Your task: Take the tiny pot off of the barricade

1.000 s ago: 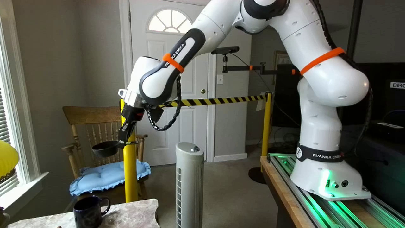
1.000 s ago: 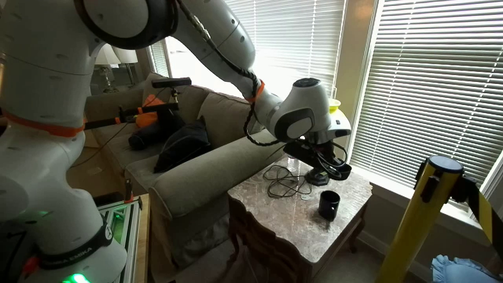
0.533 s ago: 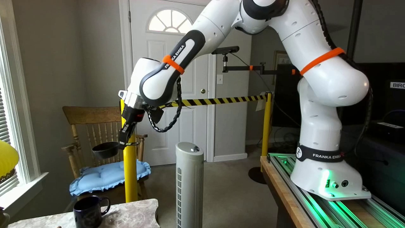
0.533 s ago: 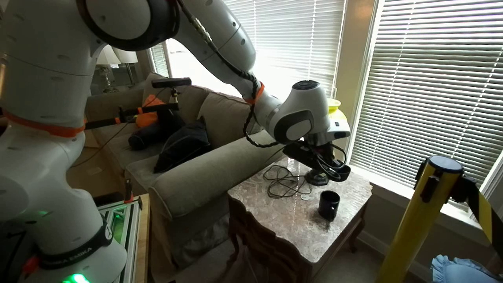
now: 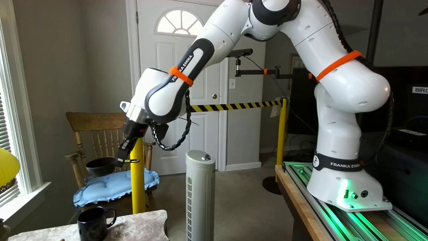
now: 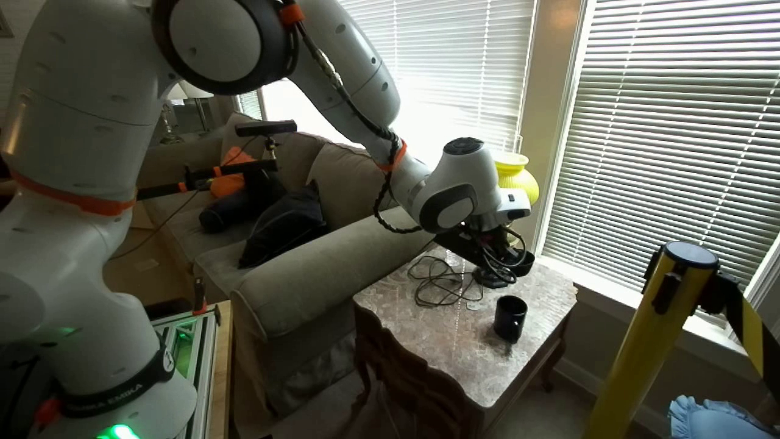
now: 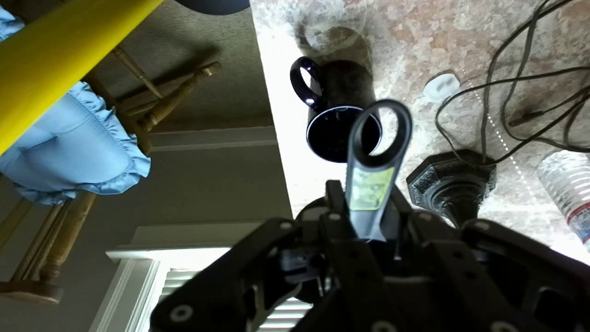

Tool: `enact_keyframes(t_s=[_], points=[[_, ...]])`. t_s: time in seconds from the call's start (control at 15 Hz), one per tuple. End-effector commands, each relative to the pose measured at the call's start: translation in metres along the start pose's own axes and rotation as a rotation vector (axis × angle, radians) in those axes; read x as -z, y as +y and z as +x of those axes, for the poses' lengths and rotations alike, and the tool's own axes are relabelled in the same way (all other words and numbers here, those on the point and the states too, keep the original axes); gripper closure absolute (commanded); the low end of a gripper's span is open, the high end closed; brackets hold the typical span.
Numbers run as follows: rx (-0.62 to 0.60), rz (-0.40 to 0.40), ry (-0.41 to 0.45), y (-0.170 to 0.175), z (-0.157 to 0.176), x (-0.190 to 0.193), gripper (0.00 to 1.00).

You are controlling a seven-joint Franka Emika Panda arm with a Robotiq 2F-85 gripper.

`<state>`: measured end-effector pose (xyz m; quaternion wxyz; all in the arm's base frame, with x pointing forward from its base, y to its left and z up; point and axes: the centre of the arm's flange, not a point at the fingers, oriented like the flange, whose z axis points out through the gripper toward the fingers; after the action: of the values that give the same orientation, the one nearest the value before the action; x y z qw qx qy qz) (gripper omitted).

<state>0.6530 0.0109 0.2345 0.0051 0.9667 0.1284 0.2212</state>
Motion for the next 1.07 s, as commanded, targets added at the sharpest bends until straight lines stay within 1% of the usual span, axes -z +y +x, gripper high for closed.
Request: enact_keyframes(t_s=[0.0, 0.2, 0.53, 0.67, 0.73, 0.8, 1.0], points=[[-0.016, 0.002, 0.03, -0.017, -0.003, -0.039, 0.94], [-0.043, -0.003, 0.046, -0.027, -0.014, -0.064, 0.94], [-0.115, -0.013, -0.002, -0.029, -0.033, -0.101, 0.94], [-0.139, -0.01, -0.012, -0.027, -0.036, -0.11, 0.94], [-0.148, 0.004, -0.021, -0.028, -0.036, -0.11, 0.94], [-0.116, 0.001, -0.026, -0.025, -0.041, -0.096, 0.77], [-0.127, 0.003, -0.026, -0.026, -0.041, -0.101, 0.77]])
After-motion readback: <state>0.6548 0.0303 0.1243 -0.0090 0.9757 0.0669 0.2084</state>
